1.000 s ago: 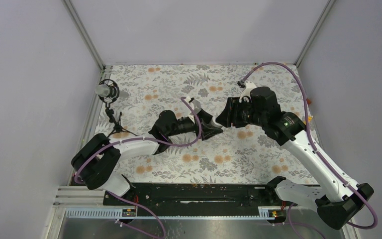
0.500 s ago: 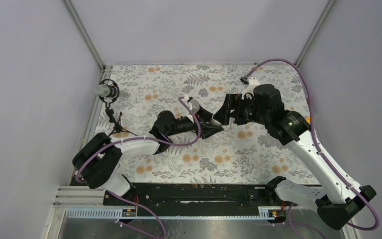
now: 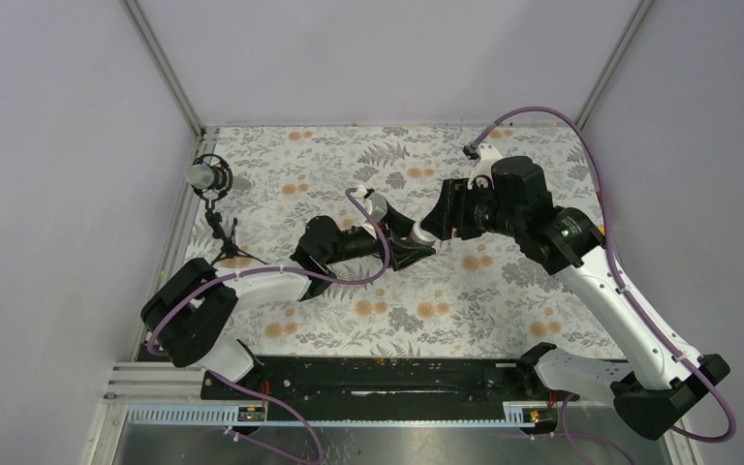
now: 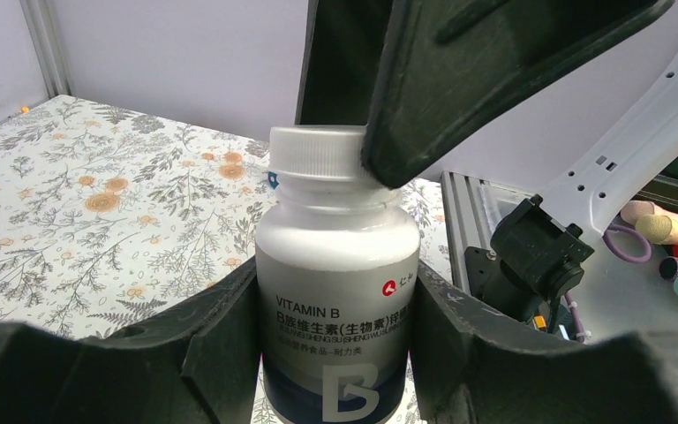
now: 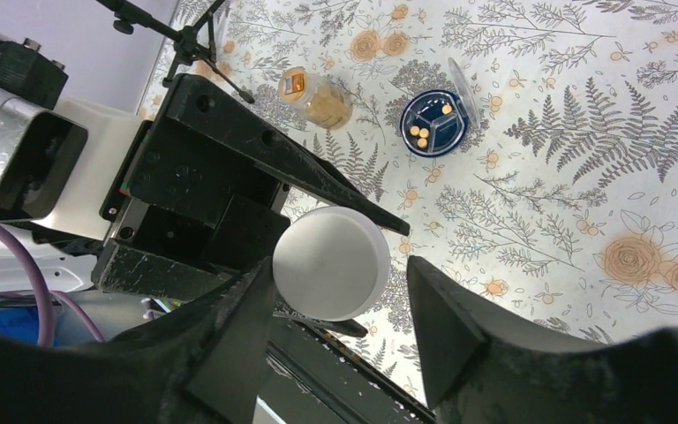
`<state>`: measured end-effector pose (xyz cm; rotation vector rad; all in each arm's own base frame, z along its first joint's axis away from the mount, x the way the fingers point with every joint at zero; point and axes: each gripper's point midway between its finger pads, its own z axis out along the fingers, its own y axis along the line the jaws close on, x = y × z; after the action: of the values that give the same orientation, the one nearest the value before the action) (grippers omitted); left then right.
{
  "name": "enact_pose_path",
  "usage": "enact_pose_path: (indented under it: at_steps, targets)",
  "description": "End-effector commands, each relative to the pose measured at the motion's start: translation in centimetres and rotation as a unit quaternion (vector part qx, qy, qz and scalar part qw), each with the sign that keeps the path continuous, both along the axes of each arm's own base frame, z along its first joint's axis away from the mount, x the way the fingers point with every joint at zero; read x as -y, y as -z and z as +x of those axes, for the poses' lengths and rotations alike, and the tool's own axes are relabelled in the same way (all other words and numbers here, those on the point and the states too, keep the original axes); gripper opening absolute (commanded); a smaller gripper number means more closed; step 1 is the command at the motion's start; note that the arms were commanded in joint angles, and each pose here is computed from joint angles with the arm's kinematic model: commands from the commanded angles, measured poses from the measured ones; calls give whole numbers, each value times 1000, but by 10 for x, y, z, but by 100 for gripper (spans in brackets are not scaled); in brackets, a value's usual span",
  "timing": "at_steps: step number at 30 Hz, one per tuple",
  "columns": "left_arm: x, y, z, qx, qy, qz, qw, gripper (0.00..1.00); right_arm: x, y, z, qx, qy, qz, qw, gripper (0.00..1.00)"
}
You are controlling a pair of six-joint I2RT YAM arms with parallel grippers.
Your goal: Sort the pills into containers
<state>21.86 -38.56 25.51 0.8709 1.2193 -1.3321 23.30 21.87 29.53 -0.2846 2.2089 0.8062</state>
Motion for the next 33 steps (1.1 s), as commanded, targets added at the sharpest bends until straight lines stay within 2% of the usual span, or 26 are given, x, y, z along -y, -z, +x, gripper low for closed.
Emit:
enact_pose_path:
  at_steps: [1, 10, 13, 19, 25, 29, 33]
  targets:
    - [2, -17, -5, 29, 14, -24, 999, 0, -4, -10, 3, 14, -15, 1, 1000, 59]
    - [4, -14, -1, 22, 12, -13, 1000, 0, -10, -7, 4, 18, -32, 2, 999, 43]
    - [5, -14, 1, 22, 9, -8, 1000, 0, -13, -7, 0, 21, -49, 9, 999, 42]
    - [10, -15, -1, 21, 25, 7, 999, 0, -29, -11, -21, 38, -134, 41, 989, 42]
    - [12, -20, -5, 10, 41, 18, 999, 0, -27, -2, -35, 57, -193, 19, 979, 42]
    - [13, -19, -3, 14, 40, 35, 998, 0, -19, 11, -36, 58, -198, -12, 978, 42]
    - [11, -14, 0, 33, 27, 50, 998, 0, -10, 18, -27, 43, -161, -39, 985, 43]
